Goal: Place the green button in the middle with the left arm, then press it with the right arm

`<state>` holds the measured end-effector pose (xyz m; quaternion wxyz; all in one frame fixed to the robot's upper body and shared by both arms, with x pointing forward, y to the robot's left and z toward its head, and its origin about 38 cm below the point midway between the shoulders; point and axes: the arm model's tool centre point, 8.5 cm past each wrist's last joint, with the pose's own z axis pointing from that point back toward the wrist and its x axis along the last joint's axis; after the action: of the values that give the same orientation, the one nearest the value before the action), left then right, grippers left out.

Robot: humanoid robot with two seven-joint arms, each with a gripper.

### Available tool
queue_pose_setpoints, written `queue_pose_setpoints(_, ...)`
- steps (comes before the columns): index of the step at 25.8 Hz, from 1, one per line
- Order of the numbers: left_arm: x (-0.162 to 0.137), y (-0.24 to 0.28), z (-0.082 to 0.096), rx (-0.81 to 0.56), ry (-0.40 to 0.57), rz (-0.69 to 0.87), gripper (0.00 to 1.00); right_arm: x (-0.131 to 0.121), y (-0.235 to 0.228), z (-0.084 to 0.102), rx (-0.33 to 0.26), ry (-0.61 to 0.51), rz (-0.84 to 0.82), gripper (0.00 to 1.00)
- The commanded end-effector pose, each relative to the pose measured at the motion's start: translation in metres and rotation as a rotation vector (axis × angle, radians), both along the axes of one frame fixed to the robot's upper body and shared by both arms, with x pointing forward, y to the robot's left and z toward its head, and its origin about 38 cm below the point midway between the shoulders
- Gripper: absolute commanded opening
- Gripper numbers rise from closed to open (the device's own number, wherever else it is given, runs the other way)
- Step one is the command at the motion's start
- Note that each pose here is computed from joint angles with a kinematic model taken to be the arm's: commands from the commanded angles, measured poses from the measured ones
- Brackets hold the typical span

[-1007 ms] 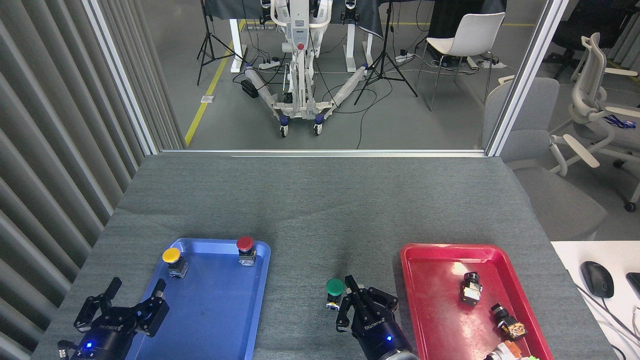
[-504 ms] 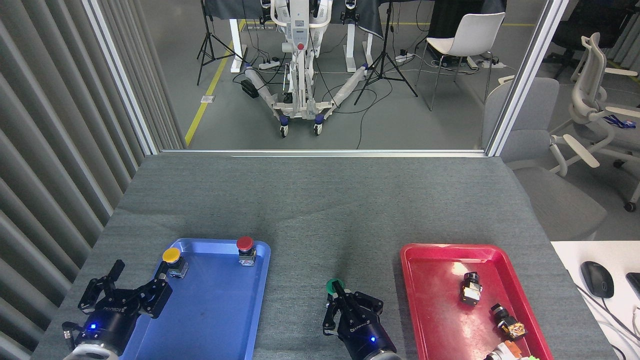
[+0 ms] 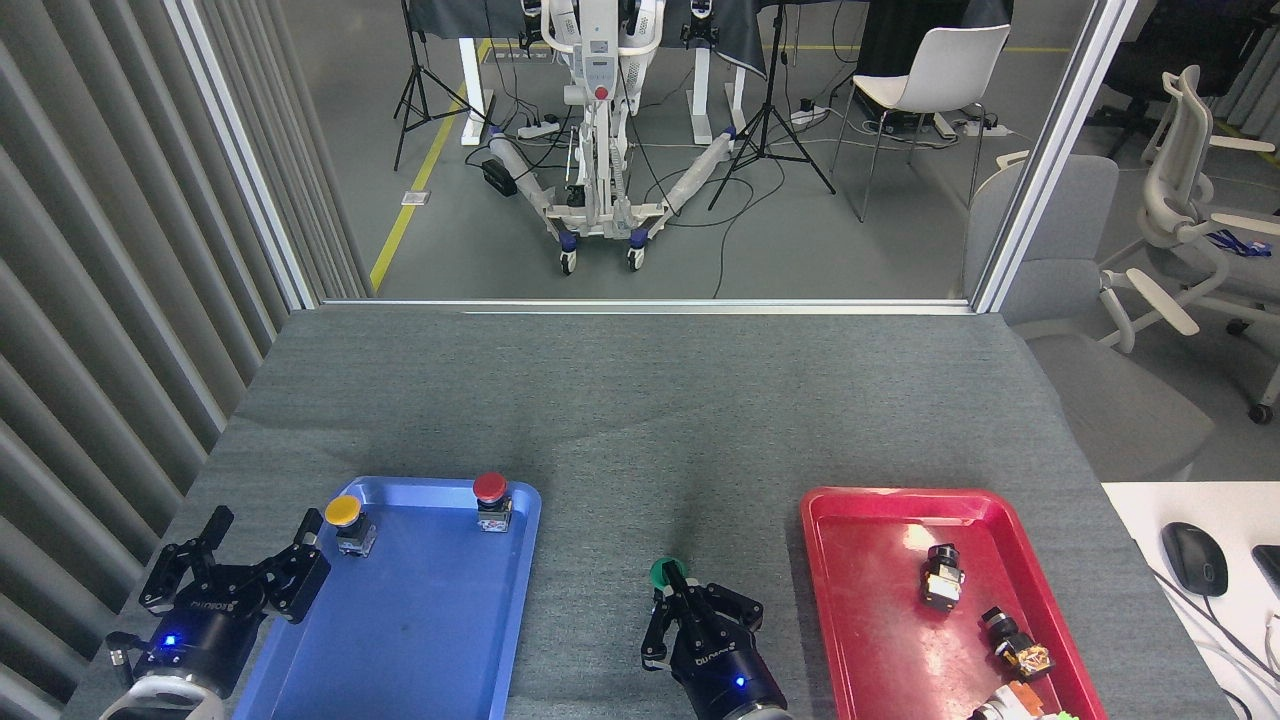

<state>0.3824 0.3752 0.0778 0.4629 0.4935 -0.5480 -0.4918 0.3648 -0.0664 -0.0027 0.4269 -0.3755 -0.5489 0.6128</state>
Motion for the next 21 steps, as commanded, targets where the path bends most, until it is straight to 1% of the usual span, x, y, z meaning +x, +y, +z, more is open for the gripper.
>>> queue_pose_setpoints(1, 0.003, -0.001, 0.002, -0.002, -0.006, 0.0, 1.0, 0.007, 0.001, 0.034, 0.057, -0.123, -0.034, 0.0)
queue_pose_setpoints(2, 0.004, -0.001, 0.003, -0.007, -0.01, 0.001, 1.0, 0.008, 0.0, 0.044, 0.071, -0.148, -0.039, 0.02)
queue_pose_setpoints(3, 0.005, -0.001, 0.004, -0.005, -0.012, -0.001, 1.0, 0.009, -0.001, 0.051, 0.08, -0.168, -0.04, 0.06)
queue_pose_setpoints(4, 0.005, -0.001, 0.006, -0.002, -0.015, -0.009, 1.0, 0.009, -0.004, 0.056, 0.086, -0.182, -0.049, 0.16)
queue_pose_setpoints(5, 0.006, -0.001, 0.008, 0.0, -0.02, -0.014, 1.0, 0.01, -0.011, 0.058, 0.088, -0.185, -0.067, 0.35)
queue_pose_setpoints(6, 0.006, -0.002, 0.008, 0.001, -0.019, -0.018, 1.0, 0.011, -0.018, 0.06, 0.095, -0.191, -0.089, 0.61)
queue_pose_setpoints(7, 0.004, -0.002, 0.007, 0.003, -0.016, -0.024, 1.0, 0.007, -0.026, 0.059, 0.103, -0.189, -0.114, 0.93)
queue_pose_setpoints(8, 0.003, -0.003, 0.005, 0.004, -0.013, -0.036, 1.0, 0.003, -0.039, 0.057, 0.11, -0.184, -0.15, 1.0)
queue_pose_setpoints(10, 0.001, -0.004, 0.006, 0.01, -0.012, -0.055, 1.0, -0.008, -0.063, 0.053, 0.123, -0.179, -0.219, 1.0)
queue_pose_setpoints(12, 0.0, -0.003, 0.005, 0.009, -0.011, -0.047, 1.0, -0.024, -0.086, 0.05, 0.12, -0.181, -0.28, 1.0)
queue_pose_setpoints(15, -0.01, -0.002, -0.006, 0.007, 0.008, -0.033, 1.0, -0.047, -0.12, 0.042, 0.097, -0.214, -0.357, 1.0)
queue_pose_setpoints(18, -0.01, -0.005, -0.008, 0.001, 0.009, -0.032, 1.0, -0.062, -0.155, 0.039, 0.035, -0.247, -0.44, 1.0)
queue_pose_setpoints(20, -0.008, -0.01, -0.009, -0.013, 0.005, -0.032, 1.0, -0.07, -0.18, 0.037, -0.009, -0.244, -0.498, 1.0)
queue_pose_setpoints(21, -0.008, -0.013, -0.009, -0.02, 0.002, -0.035, 1.0, -0.071, -0.187, 0.036, -0.015, -0.243, -0.514, 1.0)
